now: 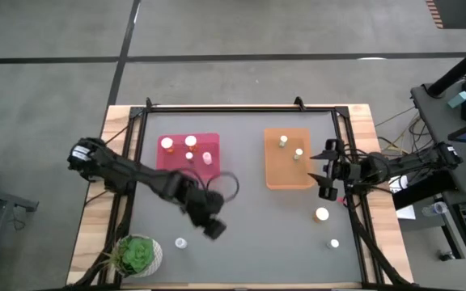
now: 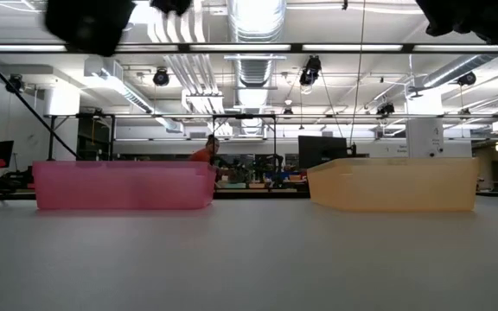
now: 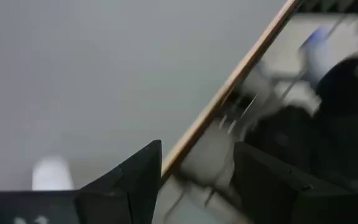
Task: Pick and place medicine bottles into bin by pill shape (circle, oval)
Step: Put the white pill into the orange bin
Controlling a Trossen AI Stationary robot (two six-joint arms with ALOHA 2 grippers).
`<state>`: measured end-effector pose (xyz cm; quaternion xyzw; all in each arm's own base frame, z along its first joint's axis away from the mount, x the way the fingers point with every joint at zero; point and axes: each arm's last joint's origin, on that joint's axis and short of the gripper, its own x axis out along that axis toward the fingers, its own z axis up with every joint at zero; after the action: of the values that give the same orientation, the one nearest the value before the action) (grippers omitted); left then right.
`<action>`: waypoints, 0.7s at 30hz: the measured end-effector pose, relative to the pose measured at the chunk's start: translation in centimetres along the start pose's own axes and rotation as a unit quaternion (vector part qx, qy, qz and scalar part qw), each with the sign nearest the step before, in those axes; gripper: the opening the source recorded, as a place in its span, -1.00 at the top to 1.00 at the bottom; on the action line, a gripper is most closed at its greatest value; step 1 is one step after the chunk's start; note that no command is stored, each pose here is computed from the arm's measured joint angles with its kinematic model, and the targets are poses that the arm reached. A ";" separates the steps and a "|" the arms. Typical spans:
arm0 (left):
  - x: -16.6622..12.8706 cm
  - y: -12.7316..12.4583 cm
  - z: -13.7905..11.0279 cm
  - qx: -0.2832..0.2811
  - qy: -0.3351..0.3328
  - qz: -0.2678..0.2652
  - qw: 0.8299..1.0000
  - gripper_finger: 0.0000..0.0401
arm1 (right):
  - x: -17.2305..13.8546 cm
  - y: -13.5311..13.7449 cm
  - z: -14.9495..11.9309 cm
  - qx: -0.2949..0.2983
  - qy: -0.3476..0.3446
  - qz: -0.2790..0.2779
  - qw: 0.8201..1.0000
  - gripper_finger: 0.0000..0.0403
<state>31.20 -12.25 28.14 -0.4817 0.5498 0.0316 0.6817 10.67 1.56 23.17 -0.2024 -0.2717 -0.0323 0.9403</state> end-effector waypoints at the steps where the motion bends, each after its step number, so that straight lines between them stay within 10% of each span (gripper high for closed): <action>1: 0.6 0.1 -0.5 -0.004 0.018 0.012 1.000 0.08 | -0.1 -0.1 0.1 0.000 -0.004 -0.002 1.000 -0.07; 11: 1.1 3.4 -3.1 -0.049 0.047 0.220 0.973 0.08 | -0.1 -0.1 0.2 -0.006 -0.001 -0.006 1.000 -0.07; 21: 3.6 2.5 -6.8 0.016 0.040 0.246 0.968 0.08 | 0.3 -0.4 0.7 -0.024 -0.004 -0.009 1.000 -0.07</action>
<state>26.28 -17.43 24.24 -0.3214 0.6783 0.1703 0.6384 10.53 1.50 24.04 -0.2223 -0.2763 -0.0462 0.9339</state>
